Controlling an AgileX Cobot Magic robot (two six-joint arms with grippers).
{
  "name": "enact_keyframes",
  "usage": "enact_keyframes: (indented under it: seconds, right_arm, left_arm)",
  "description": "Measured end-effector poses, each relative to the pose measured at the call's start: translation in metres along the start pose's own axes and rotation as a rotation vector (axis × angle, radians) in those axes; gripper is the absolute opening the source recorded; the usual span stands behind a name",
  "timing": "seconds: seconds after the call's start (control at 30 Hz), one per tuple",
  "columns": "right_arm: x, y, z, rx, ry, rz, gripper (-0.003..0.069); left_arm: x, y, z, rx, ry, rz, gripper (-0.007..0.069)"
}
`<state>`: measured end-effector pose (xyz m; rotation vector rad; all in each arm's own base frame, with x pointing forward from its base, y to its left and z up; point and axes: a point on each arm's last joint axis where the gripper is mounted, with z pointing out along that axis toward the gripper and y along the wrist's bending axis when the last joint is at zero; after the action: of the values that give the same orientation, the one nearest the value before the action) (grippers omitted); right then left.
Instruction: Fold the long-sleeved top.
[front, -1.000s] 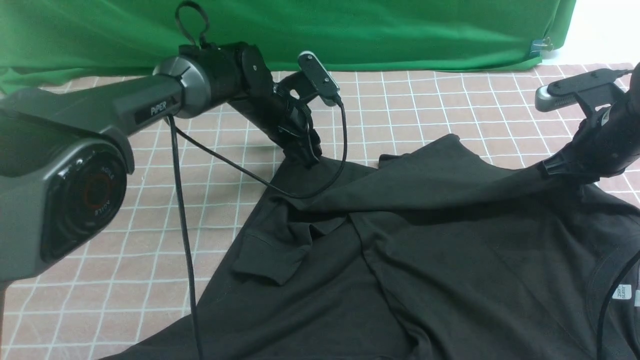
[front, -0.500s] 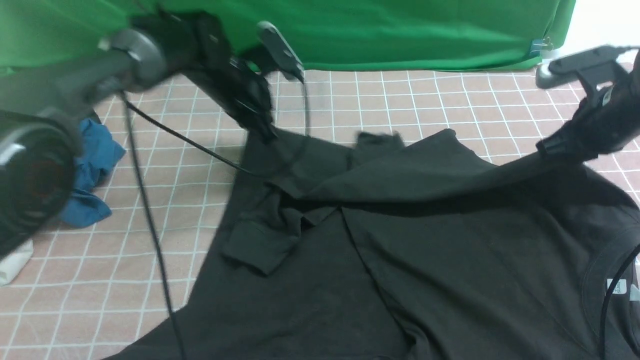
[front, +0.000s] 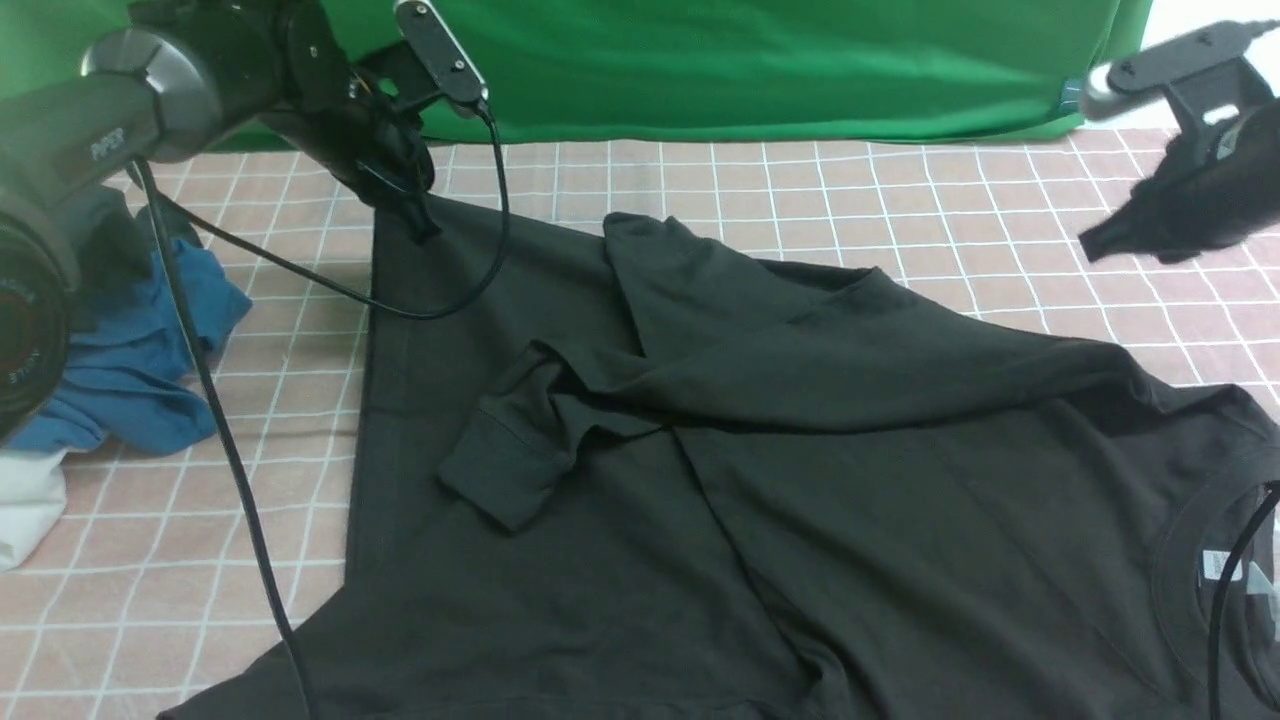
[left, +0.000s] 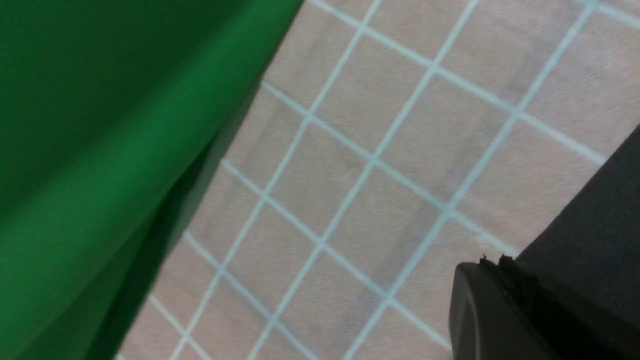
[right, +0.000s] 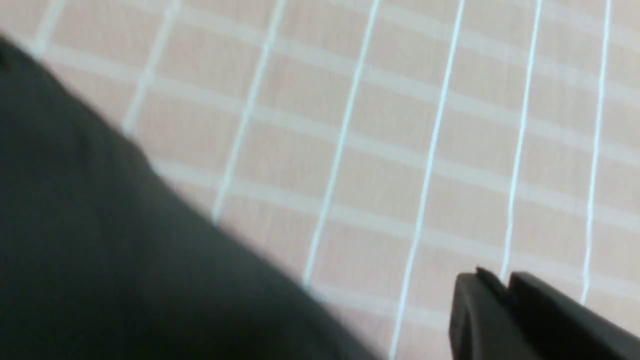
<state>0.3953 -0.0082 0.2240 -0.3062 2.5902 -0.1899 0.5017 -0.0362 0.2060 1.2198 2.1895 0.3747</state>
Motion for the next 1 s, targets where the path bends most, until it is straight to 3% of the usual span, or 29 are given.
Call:
enact_keyframes:
  seconds: [0.13, 0.27, 0.37, 0.53, 0.8, 0.9, 0.97, 1.0]
  right_arm:
    - [0.007, 0.003, 0.0, -0.033, 0.077, 0.019, 0.0196]
    - [0.011, 0.006, 0.006, -0.061, 0.124, -0.004, 0.0445]
    - [0.013, 0.012, 0.013, -0.123, 0.134, 0.038, 0.0521]
    - [0.017, 0.022, 0.024, -0.217, 0.17, -0.009, 0.0508]
    - [0.022, 0.017, 0.049, -0.144, 0.18, -0.143, 0.0494]
    - [0.022, 0.017, 0.057, -0.132, 0.156, -0.163, 0.0434]
    - [0.021, 0.017, 0.065, -0.123, 0.129, -0.171, 0.0314]
    - [0.021, 0.017, 0.066, -0.123, 0.128, -0.171, 0.0302]
  left_arm:
    - [0.002, 0.005, 0.0, -0.032, -0.01, -0.002, 0.0021]
    - [0.004, 0.01, 0.0, -0.062, -0.023, -0.032, 0.0021]
    - [0.004, 0.01, 0.0, -0.064, -0.022, -0.03, 0.0021]
    - [0.004, 0.01, 0.0, -0.063, -0.022, -0.033, 0.0021]
    - [0.005, 0.008, 0.004, -0.056, -0.012, -0.028, 0.002]
    - [0.006, 0.008, 0.004, -0.057, -0.011, -0.025, 0.002]
    - [0.006, 0.009, 0.004, -0.062, -0.004, -0.012, 0.002]
    - [0.006, 0.009, 0.004, -0.062, -0.004, -0.011, 0.002]
